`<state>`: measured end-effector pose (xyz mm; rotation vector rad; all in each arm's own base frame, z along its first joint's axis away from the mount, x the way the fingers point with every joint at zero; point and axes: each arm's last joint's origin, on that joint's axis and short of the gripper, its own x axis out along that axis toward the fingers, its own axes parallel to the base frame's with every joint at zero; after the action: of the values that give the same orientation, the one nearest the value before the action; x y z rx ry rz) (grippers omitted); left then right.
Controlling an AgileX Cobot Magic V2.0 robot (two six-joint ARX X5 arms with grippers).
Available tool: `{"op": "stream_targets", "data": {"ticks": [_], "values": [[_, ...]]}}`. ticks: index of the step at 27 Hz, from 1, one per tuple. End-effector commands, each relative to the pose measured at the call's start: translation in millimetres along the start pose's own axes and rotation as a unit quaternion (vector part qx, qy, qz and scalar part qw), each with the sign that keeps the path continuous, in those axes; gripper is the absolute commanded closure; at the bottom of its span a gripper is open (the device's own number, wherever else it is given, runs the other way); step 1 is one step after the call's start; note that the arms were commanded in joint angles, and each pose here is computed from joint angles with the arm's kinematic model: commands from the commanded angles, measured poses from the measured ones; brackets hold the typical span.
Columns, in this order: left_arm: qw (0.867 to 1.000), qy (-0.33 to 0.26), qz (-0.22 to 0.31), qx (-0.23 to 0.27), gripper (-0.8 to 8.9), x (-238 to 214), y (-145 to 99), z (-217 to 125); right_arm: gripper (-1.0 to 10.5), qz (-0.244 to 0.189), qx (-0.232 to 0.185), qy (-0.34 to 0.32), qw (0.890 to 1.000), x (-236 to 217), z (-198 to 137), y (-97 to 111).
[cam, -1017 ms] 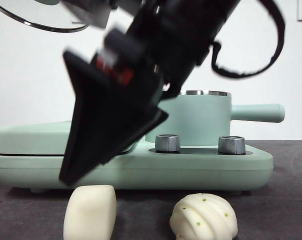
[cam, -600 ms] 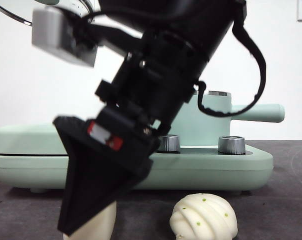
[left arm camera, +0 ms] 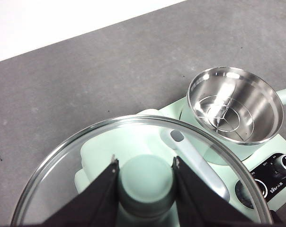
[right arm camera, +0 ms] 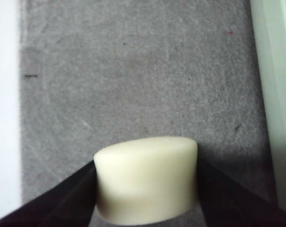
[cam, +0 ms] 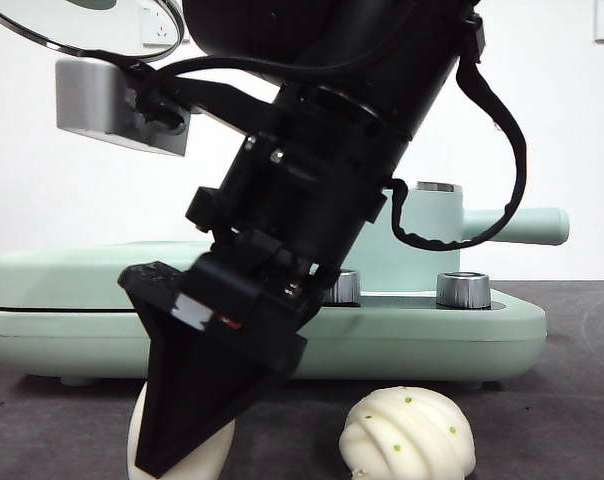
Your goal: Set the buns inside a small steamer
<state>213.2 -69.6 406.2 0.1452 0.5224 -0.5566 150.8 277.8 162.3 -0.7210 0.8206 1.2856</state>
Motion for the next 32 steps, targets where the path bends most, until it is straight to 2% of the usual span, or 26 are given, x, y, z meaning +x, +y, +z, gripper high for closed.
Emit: {"op": "stream_targets", "data": {"ticks": [1, 4, 6, 9, 16, 24, 27, 32], "values": [[1.000, -0.022, 0.001, 0.007, 7.99, -4, -1, 7, 6.8, 0.007, 0.040, 0.008, 0.999, -4, 6, 3], [1.000, -0.022, 0.001, 0.007, 7.99, -4, -1, 7, 6.8, -0.003, 0.070, -0.005, 0.998, -40, 17, 1], [1.000, -0.022, 0.001, 0.007, 7.99, -4, -1, 7, 6.8, -0.014, 0.116, -0.021, 0.993, -74, 27, -4], [1.000, -0.022, 0.001, 0.007, 7.99, -4, -1, 7, 6.8, -0.038, 0.191, -0.042, 0.980, -123, 35, -14], [1.000, -0.023, 0.001, 0.007, 7.99, -4, -1, 7, 6.8, -0.089, 0.295, -0.044, 0.950, -195, 36, -46], [1.000, -0.023, 0.001, 0.007, 7.99, -4, -1, 7, 6.8, -0.153, 0.350, -0.078, 0.921, -230, 29, -101], [1.000, -0.023, 0.001, 0.007, 7.99, -4, -1, 7, 6.8, -0.166, 0.355, -0.076, 0.917, -231, 30, -122], [1.000, -0.023, 0.001, 0.007, 7.99, -4, -1, 7, 6.8, -0.172, 0.353, -0.062, 0.917, -219, 33, -151]]}}
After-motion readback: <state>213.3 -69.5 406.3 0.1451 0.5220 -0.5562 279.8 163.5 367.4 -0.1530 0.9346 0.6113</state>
